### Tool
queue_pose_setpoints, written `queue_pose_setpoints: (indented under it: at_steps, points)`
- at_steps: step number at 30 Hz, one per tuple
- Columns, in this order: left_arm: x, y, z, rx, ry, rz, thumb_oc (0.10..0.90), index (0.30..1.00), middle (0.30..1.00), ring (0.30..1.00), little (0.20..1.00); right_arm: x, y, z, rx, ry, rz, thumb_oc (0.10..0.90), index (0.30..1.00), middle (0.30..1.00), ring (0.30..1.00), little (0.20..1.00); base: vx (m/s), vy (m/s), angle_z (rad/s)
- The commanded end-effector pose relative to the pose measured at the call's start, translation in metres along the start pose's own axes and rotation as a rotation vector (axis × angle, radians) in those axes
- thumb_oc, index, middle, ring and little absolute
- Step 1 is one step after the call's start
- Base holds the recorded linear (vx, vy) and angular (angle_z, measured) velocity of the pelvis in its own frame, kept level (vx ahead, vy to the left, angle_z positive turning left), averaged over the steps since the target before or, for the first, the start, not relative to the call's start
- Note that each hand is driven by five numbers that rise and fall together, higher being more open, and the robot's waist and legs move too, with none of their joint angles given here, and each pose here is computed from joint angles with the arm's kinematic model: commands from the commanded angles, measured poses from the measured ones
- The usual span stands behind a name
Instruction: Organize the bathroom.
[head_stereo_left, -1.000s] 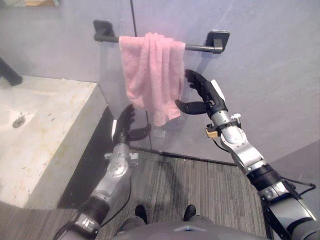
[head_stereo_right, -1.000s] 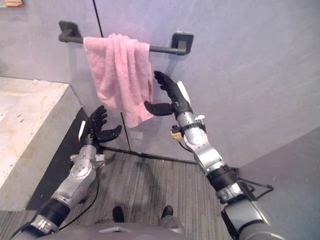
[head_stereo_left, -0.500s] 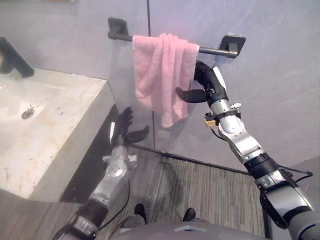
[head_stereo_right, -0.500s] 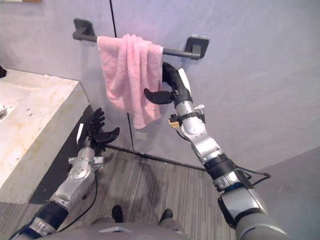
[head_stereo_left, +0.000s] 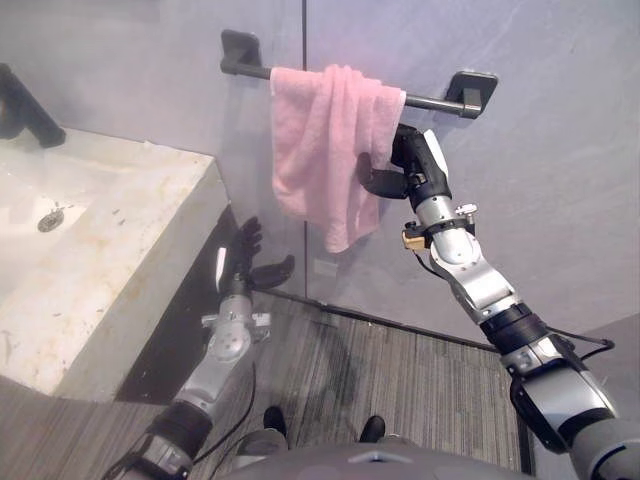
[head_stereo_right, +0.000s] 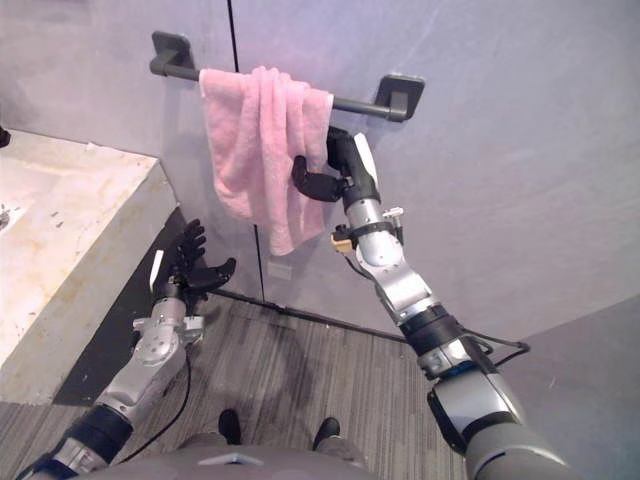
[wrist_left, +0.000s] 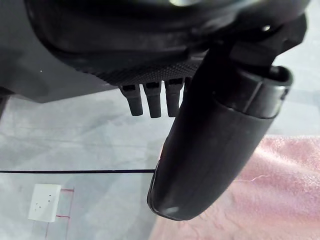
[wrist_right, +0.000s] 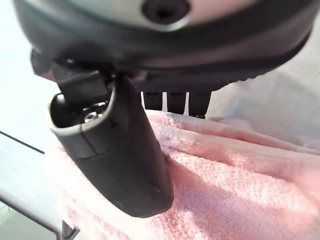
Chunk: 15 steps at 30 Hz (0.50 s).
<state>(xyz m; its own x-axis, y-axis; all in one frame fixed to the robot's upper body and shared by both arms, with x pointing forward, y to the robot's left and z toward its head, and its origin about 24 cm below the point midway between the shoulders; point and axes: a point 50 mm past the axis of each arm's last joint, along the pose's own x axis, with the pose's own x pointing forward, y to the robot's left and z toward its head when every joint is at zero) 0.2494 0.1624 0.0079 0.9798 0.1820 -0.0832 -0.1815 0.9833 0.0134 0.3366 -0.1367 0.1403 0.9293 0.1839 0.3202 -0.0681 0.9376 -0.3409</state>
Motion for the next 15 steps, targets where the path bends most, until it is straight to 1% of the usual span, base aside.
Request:
queue_pose_setpoints:
  at_steps: [1, 3, 5, 10, 15]
  points:
    - [0.010, -0.006, 0.049, -0.044, -0.270, -0.034, 0.800, 0.900, 0.900, 0.900, 0.900, 0.026, -0.008, 0.056, 0.046, -0.258, -0.084, 0.400, 0.300, 0.300, 0.300, 0.300, 0.03, 0.007, -0.08]
    - [0.010, -0.005, 0.049, -0.043, -0.269, -0.025, 0.800, 0.900, 0.900, 0.900, 0.900, 0.023, -0.007, 0.052, 0.053, -0.249, -0.080, 0.400, 0.300, 0.300, 0.300, 0.300, 0.01, 0.005, -0.11]
    - [0.011, -0.004, 0.049, -0.043, -0.270, -0.016, 0.800, 0.900, 0.900, 0.900, 0.900, 0.020, -0.004, 0.047, 0.069, -0.236, -0.064, 0.800, 0.900, 0.900, 0.900, 0.900, 0.00, 0.001, -0.03]
    - [0.012, -0.002, 0.048, -0.043, -0.265, -0.004, 0.800, 0.900, 0.900, 0.900, 0.900, 0.013, 0.002, 0.037, 0.077, -0.194, -0.029, 0.800, 0.900, 0.900, 0.900, 0.900, 0.01, 0.004, -0.02]
    - [0.013, -0.003, 0.049, -0.042, -0.262, -0.008, 0.800, 0.900, 0.900, 0.900, 0.900, 0.013, 0.000, 0.040, 0.083, -0.214, -0.047, 0.800, 0.900, 0.900, 0.900, 0.900, 0.01, 0.004, -0.04]
